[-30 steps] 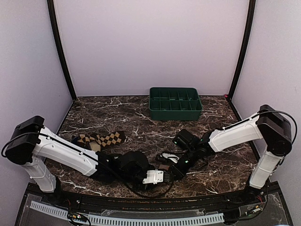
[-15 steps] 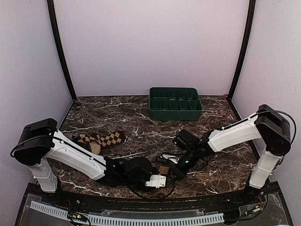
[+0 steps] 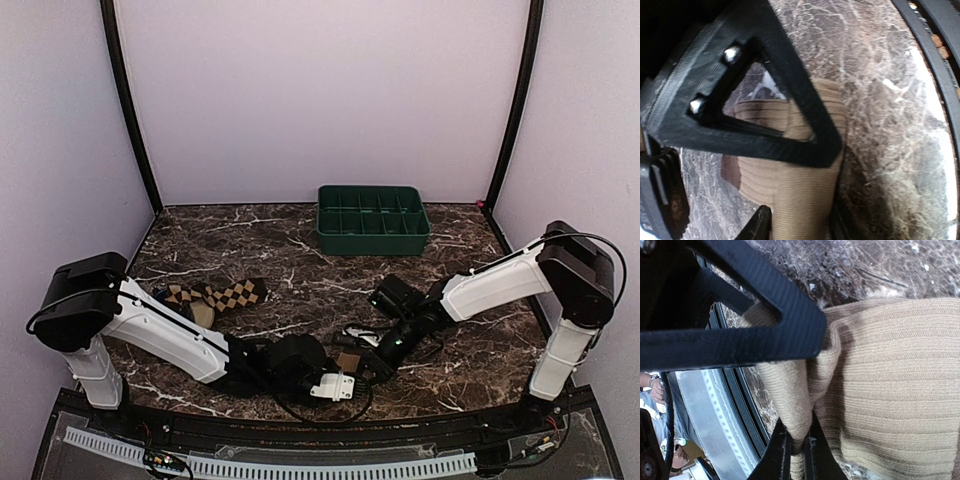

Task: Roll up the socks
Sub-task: Roll the sock at the center of the board.

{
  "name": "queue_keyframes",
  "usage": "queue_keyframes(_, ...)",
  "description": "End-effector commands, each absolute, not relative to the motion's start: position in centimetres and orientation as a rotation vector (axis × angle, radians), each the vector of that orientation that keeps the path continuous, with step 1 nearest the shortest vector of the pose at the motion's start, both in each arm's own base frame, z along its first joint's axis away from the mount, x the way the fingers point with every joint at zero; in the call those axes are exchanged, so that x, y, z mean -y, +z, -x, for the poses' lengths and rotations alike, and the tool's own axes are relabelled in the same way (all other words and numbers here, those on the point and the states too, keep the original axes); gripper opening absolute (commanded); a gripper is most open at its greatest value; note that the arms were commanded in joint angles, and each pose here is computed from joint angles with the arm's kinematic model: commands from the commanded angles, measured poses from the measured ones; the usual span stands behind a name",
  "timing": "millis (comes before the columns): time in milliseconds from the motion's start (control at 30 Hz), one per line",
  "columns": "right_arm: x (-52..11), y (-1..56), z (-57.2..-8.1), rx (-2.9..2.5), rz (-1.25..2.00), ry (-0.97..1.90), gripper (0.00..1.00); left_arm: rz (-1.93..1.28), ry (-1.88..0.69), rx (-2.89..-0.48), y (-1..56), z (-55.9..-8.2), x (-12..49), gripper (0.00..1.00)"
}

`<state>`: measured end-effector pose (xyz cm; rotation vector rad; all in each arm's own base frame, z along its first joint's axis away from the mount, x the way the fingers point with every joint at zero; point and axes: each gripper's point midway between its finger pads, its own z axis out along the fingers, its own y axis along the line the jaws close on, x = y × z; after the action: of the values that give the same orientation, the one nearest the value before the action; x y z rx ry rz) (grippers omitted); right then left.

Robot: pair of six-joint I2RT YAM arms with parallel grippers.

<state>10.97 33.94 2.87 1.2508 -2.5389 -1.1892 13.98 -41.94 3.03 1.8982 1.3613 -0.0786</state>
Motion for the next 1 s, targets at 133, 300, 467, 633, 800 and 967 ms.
queue_keyframes(133,-34.2,3.3,-11.3,2.512,-1.25,-1.223,0.0,-1.823,-0.002,-1.32,4.2,-15.1,42.3,0.44)
queue_keyframes(300,-34.3,3.3,-11.2,2.502,-1.241,-1.232,0.0,-1.871,-0.03,-1.309,3.6,-14.3,42.2,0.29)
queue_keyframes(467,-34.2,3.3,-11.3,2.503,-1.234,-1.227,0.0,-1.917,-0.056,-1.312,2.8,-13.6,42.2,0.17)
queue_keyframes(633,-34.1,3.3,-11.4,2.503,-1.229,-1.231,0.0,-1.963,-0.058,-1.334,1.8,-13.2,42.1,0.07)
queue_keyframes(800,-33.9,3.5,-11.6,2.523,-1.22,-1.234,0.13,-1.992,-0.043,-1.362,1.1,-13.3,41.7,0.0)
queue_keyframes(967,-33.5,3.8,-12.1,2.566,-1.182,-1.256,0.37,-2.02,-0.044,-1.434,0.6,-13.6,40.8,0.0)
